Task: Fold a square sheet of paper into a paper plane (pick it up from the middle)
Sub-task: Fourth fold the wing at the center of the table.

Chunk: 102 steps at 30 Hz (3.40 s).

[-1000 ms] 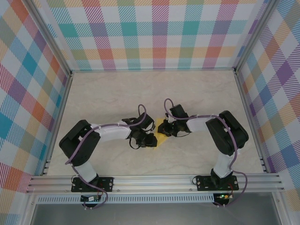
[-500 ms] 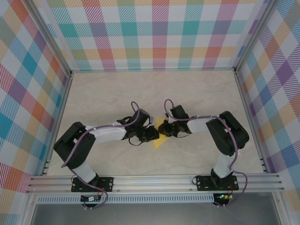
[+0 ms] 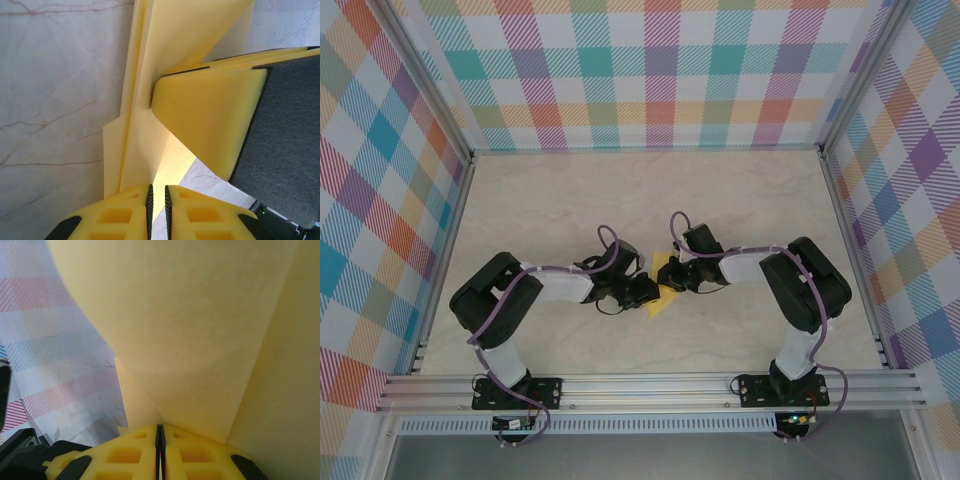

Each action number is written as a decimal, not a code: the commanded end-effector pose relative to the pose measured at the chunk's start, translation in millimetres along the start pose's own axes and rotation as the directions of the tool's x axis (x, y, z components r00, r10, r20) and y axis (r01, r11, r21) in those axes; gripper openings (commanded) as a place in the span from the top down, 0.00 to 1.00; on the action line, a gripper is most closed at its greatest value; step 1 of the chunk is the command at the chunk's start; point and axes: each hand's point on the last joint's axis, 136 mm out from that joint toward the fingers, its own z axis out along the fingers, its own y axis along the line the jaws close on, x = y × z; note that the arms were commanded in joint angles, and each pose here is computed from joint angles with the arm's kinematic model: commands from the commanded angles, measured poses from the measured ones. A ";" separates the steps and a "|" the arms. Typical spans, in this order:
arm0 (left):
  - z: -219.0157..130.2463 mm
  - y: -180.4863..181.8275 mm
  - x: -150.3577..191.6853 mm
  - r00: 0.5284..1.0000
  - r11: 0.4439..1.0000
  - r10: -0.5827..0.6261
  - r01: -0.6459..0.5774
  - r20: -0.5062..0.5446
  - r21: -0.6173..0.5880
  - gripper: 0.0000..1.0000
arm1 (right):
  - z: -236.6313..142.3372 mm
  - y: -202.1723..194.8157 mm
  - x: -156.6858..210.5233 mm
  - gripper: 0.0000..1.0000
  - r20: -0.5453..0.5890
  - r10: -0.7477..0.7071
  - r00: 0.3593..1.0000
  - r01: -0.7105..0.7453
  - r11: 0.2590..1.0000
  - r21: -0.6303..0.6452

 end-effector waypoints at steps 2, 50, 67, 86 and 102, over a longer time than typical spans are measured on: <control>5.4 18.0 14.2 0.997 0.999 -0.052 0.052 -0.062 -0.008 0.84 | 6.4 -54.2 28.3 0.88 -0.068 0.088 0.994 -0.075 0.983 0.170; 19.4 40.8 44.9 0.983 0.985 -0.112 0.091 -0.146 -0.146 0.86 | 6.2 -64.2 34.6 0.89 -0.084 0.108 0.991 -0.089 0.976 0.198; -5.4 62.5 82.3 0.967 0.970 -0.043 -0.020 -0.253 -0.241 0.87 | 8.4 -71.2 37.8 0.89 -0.091 0.121 0.989 -0.099 0.972 0.212; -50.7 56.1 69.3 0.990 0.947 0.047 -0.088 -0.136 -0.310 0.88 | 8.1 -69.1 37.3 0.88 -0.085 0.140 0.986 -0.121 0.971 0.205; -13.3 -29.4 22.4 0.998 0.998 0.063 -0.064 -0.030 -0.030 0.84 | 8.2 -63.0 32.8 0.88 -0.081 0.145 0.986 -0.127 0.973 0.194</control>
